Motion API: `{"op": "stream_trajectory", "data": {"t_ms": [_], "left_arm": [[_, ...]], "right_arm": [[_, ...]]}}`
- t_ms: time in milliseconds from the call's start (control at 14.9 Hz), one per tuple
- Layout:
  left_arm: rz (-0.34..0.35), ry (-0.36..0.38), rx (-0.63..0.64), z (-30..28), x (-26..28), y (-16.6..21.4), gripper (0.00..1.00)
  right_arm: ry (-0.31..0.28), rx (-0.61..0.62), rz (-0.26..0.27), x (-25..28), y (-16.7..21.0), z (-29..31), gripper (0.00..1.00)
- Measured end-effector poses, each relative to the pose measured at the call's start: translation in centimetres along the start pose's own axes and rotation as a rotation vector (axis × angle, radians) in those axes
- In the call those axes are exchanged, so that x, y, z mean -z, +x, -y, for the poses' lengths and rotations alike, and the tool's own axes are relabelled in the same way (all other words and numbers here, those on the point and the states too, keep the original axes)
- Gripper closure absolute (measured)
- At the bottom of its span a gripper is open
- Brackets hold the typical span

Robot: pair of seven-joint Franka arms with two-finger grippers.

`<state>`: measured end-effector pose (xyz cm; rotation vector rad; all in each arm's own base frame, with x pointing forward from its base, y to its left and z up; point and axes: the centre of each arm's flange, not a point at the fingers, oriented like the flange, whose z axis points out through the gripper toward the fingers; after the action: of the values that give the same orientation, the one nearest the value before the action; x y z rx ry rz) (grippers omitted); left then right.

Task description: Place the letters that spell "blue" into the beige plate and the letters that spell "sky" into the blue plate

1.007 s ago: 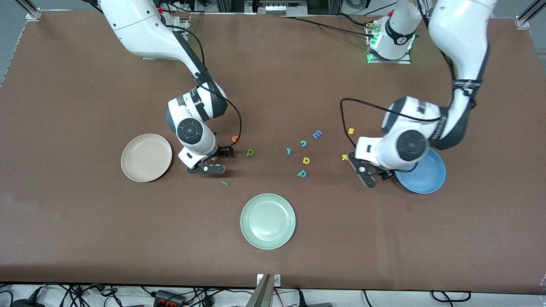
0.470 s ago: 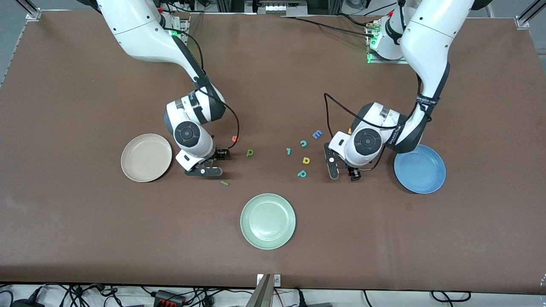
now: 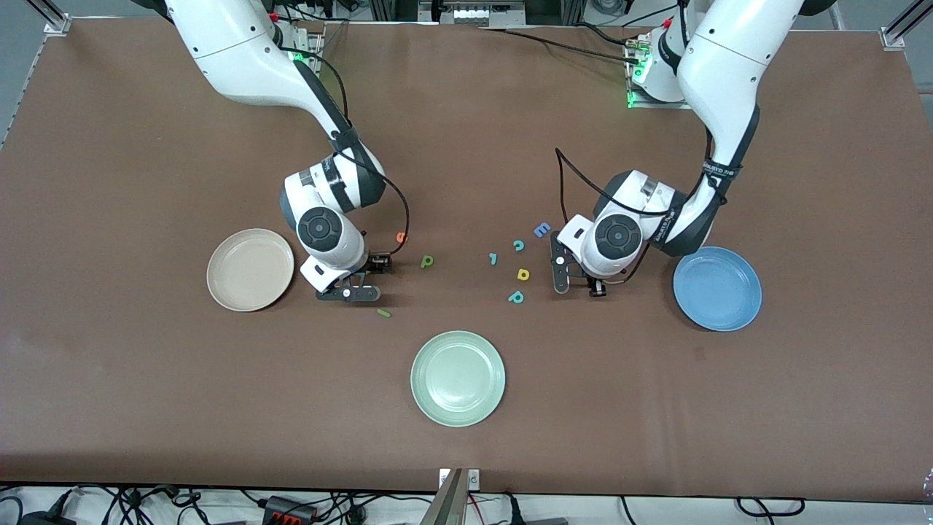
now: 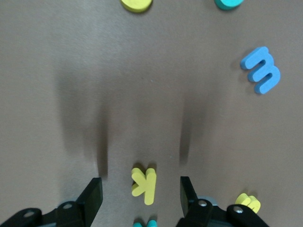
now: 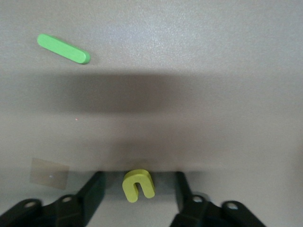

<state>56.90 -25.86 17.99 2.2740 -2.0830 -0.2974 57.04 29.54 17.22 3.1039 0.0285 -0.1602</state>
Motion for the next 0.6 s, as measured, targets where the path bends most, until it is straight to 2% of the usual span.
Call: {"op": "stream_trajectory", "data": {"t_ms": [134,201,336,470,604], "left_arm": [[0.003,-0.005,-0.003,-0.2,-0.2,-0.1,0.36],[0.003,-0.006,-0.003,-0.2,-0.3,-0.1,0.37],[0.004,-0.007,-0.004,-0.2,-0.3,-0.1,0.38],[0.004,-0.008,-0.005,-0.3,-0.4,-0.1,0.52],[0.003,-0.007,-0.006,-0.3,-0.5,0.0,0.53]], "right_arm": [[0.000,0.000,0.001,0.4,0.0,0.0,0.61],[0.001,0.000,0.001,0.5,0.0,0.1,0.72],[0.001,0.000,0.001,0.5,0.0,0.1,0.74],[0.002,-0.002,-0.003,0.7,0.1,0.0,0.74],[0.008,-0.009,-0.019,1.8,0.6,-0.4,0.74]]}}
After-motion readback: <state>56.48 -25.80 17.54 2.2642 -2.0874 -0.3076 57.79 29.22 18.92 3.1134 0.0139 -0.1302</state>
